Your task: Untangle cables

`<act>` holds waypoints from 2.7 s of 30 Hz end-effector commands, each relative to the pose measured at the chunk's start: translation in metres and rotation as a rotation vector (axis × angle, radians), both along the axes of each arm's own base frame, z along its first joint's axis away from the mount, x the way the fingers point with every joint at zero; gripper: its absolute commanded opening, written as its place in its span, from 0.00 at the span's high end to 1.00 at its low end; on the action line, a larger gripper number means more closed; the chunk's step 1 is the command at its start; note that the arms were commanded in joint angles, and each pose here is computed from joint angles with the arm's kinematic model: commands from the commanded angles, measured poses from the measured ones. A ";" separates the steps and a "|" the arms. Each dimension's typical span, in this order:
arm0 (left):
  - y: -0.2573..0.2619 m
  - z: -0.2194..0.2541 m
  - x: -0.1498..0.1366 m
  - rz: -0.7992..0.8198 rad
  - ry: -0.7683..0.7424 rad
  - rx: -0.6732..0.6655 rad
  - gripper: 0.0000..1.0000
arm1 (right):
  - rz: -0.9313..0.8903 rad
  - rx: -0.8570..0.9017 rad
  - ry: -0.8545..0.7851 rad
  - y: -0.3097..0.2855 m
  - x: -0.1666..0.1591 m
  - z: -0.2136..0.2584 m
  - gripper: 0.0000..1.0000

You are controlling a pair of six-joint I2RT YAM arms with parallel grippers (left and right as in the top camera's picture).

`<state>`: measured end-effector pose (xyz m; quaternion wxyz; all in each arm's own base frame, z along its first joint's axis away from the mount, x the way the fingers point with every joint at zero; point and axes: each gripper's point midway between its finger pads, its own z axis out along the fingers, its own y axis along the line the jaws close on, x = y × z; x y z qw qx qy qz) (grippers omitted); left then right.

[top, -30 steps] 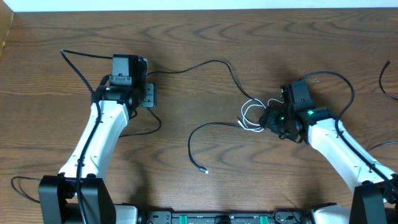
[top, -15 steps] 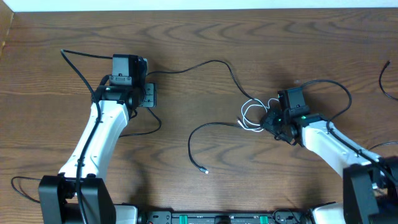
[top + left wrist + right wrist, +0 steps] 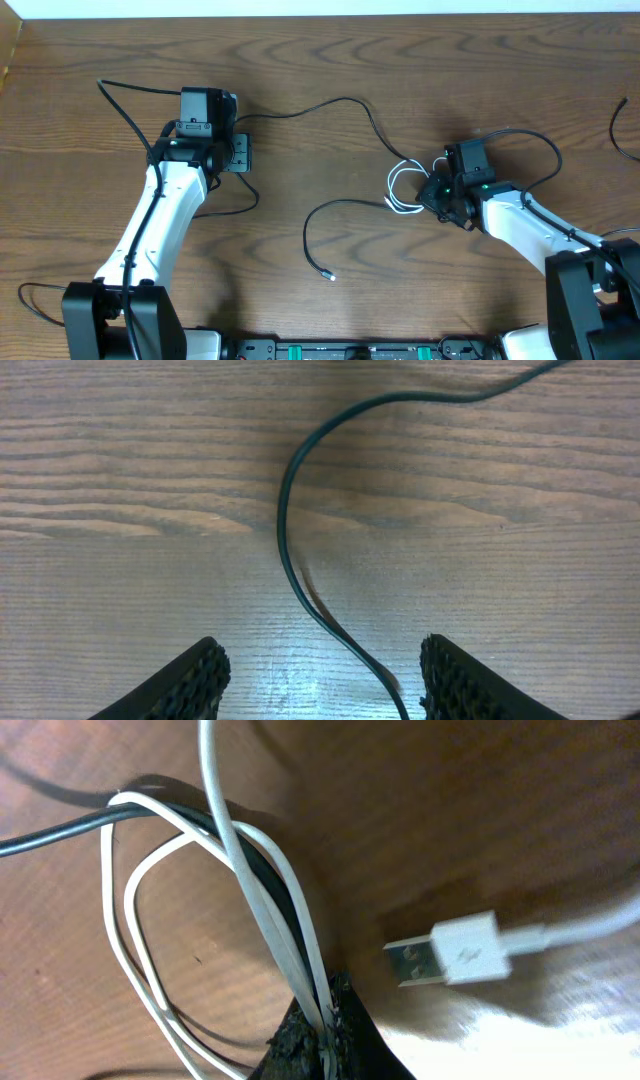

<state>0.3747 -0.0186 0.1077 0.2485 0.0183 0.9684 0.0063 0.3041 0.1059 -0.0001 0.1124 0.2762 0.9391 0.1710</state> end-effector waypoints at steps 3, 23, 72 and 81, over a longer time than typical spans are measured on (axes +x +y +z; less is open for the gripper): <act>0.002 0.008 0.006 0.015 -0.020 -0.004 0.37 | 0.028 -0.084 -0.094 -0.018 0.002 0.051 0.99; 0.002 0.008 0.006 0.015 -0.020 -0.004 0.37 | 0.674 -0.143 -0.845 0.035 0.036 0.248 0.99; -0.200 0.070 -0.012 -0.642 -0.195 -0.545 0.38 | 1.063 -0.081 -0.952 0.071 0.017 0.235 0.99; -0.181 0.045 -0.004 -0.784 -0.259 -0.131 0.02 | 1.066 -0.083 -0.953 0.071 0.017 0.235 0.99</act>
